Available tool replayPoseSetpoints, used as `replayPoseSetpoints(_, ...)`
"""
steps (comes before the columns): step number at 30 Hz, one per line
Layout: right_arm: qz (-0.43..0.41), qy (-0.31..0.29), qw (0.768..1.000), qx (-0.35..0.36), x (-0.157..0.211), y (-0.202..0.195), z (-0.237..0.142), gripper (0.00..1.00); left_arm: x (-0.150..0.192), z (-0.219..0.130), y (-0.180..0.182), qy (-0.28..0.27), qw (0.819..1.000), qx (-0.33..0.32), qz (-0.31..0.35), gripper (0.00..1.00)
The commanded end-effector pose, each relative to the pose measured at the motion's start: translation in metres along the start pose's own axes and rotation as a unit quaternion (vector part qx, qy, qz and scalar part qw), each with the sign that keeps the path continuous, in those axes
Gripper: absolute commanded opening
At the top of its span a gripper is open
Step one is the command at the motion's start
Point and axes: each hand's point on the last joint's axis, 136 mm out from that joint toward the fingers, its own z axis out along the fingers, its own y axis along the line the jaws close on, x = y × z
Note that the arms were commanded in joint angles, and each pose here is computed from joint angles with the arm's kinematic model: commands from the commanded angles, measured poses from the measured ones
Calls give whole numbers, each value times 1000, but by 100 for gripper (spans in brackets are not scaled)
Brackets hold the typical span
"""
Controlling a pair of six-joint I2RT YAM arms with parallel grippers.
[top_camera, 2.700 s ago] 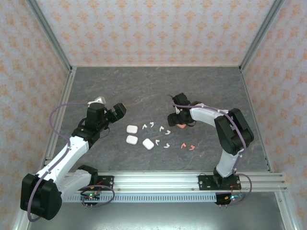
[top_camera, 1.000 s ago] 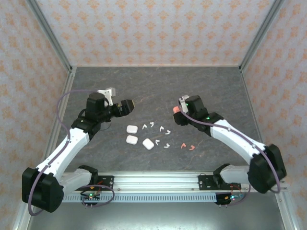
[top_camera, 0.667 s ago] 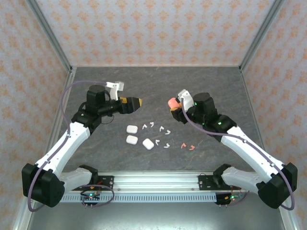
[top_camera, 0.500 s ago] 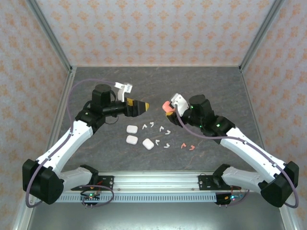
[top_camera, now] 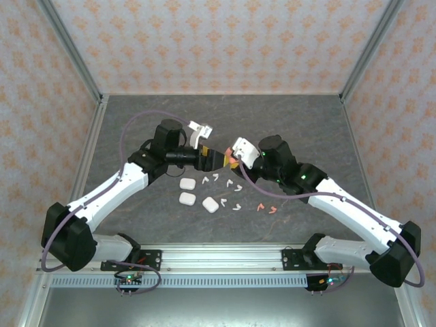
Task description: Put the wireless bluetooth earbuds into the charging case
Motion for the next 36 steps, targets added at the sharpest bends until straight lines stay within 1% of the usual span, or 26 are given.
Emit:
replayPoseSetpoints(1,-10,-18,1000,6,-14,-3,-4,42,-19,1,-22,-21,999,33,34,76)
replayPoseSetpoints(3,-11,-18,1000,6,-14,-3,-3,42,-18,5,-22,-15,999,35,32,71)
replayPoseSetpoints(6,-12,-19,1000,8,-14,-4,-3,42,-16,9,-22,-8,999,37,30,61)
replayPoseSetpoints(14,-11,-22,1000,5,-15,-3,-1,42,-11,15,-27,4,998,60,33,43)
replayPoseSetpoints(20,-4,-27,1000,1,-16,-1,0,42,-8,18,-30,12,997,69,38,34)
replayPoseSetpoints(25,9,-28,1000,1,-16,-1,0,44,-7,17,-29,12,997,63,46,24)
replayPoseSetpoints(28,26,-18,999,3,-13,-2,-2,51,-9,15,-28,3,997,55,55,24)
replayPoseSetpoints(31,50,-18,999,12,-9,-4,-5,62,-13,11,-28,-24,996,49,70,23)
replayPoseSetpoints(34,77,-36,996,8,-7,-2,-9,76,-20,6,-22,-58,994,24,85,20)
replayPoseSetpoints(36,99,-47,994,1,-5,-2,-14,85,-25,1,-17,-87,991,7,98,16)
